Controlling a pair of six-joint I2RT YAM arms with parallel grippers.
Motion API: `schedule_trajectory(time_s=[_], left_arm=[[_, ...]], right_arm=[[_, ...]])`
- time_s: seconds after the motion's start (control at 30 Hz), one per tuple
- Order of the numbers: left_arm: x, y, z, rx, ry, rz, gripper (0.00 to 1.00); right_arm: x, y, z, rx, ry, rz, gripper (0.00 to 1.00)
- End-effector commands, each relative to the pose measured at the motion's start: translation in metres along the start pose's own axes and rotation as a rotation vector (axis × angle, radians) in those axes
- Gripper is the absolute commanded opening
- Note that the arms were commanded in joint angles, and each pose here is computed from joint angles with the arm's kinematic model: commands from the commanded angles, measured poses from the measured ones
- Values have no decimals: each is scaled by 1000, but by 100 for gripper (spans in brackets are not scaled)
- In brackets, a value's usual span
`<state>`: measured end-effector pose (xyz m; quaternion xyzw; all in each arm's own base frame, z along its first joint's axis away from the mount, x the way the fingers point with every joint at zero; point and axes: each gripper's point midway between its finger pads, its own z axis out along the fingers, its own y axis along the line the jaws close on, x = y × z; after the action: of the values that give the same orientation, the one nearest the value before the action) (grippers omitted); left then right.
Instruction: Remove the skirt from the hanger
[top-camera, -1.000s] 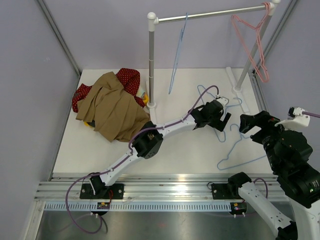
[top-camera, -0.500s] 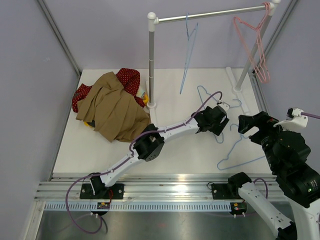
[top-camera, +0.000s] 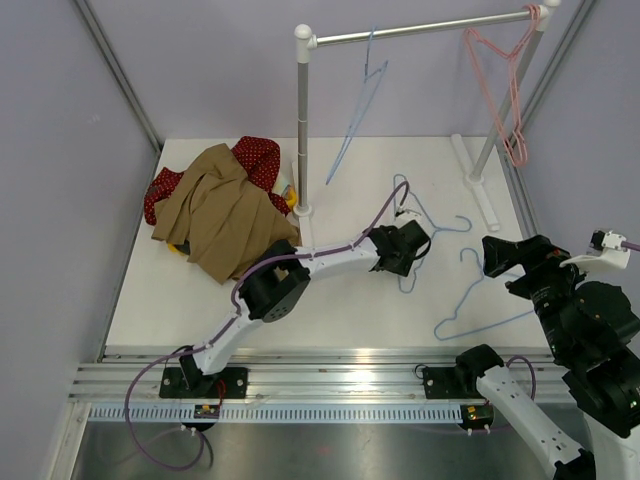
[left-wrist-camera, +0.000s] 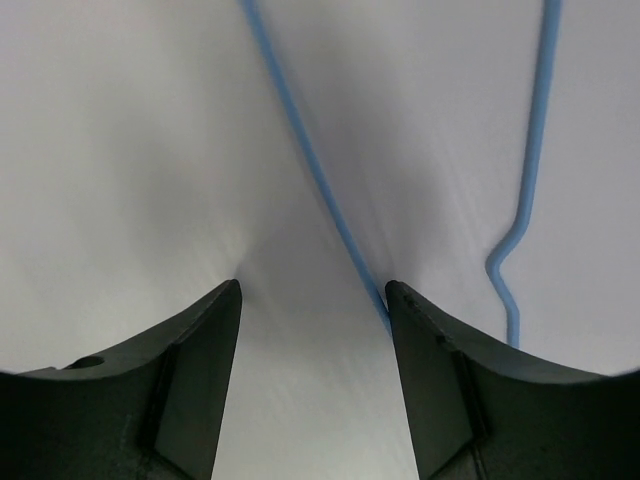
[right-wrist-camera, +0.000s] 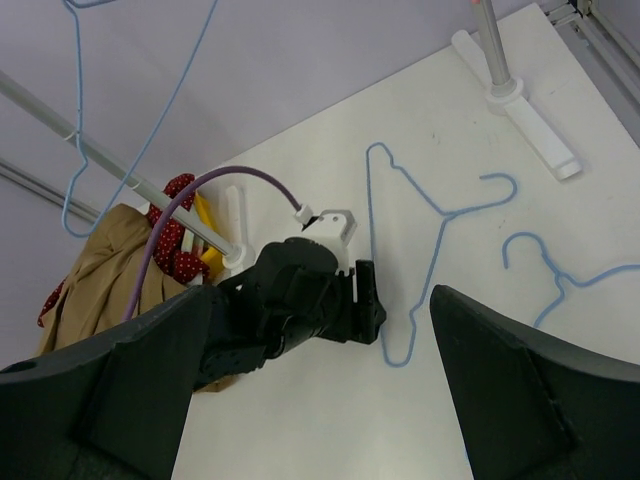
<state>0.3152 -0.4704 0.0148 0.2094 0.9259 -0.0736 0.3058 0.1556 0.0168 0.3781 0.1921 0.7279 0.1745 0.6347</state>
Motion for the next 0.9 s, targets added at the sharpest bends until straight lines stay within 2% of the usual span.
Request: schedule_trajectory(time_s=[0.0, 0.03, 0.07, 0.17, 0.37, 0.4, 0.53, 0.6, 0.7, 0.83, 0.87], left_arm=[[147, 89, -27, -328, 408, 125, 63], [159, 82, -34, -321, 407, 114, 63], [185, 93, -45, -349, 451, 130, 63], [214, 82, -79, -335, 462, 106, 62], [300, 68, -162, -326, 544, 128, 63], [321, 71, -174, -337, 588, 102, 64], [370, 52, -229, -261, 629, 153, 66], [382, 53, -250, -288, 642, 154, 67], [379, 38, -277, -261, 600, 173, 68], [338, 33, -290, -279, 463, 165, 69], [325, 21, -294, -250, 439, 155, 69]], right_arm=[[-14, 14, -8, -64, -35, 42, 98], [-14, 14, -8, -68, -33, 45, 98], [-15, 16, -9, -75, -35, 50, 98], [-12, 21, -9, -101, -23, 71, 98], [-6, 27, -18, -149, 8, 111, 98], [-5, 26, -19, -149, 8, 116, 98], [-4, 25, -25, -155, 9, 143, 98], [-2, 25, -27, -161, 16, 164, 98], [3, 28, -27, -179, 36, 180, 97], [8, 32, -24, -191, 61, 203, 95], [8, 34, -25, -202, 64, 206, 95]])
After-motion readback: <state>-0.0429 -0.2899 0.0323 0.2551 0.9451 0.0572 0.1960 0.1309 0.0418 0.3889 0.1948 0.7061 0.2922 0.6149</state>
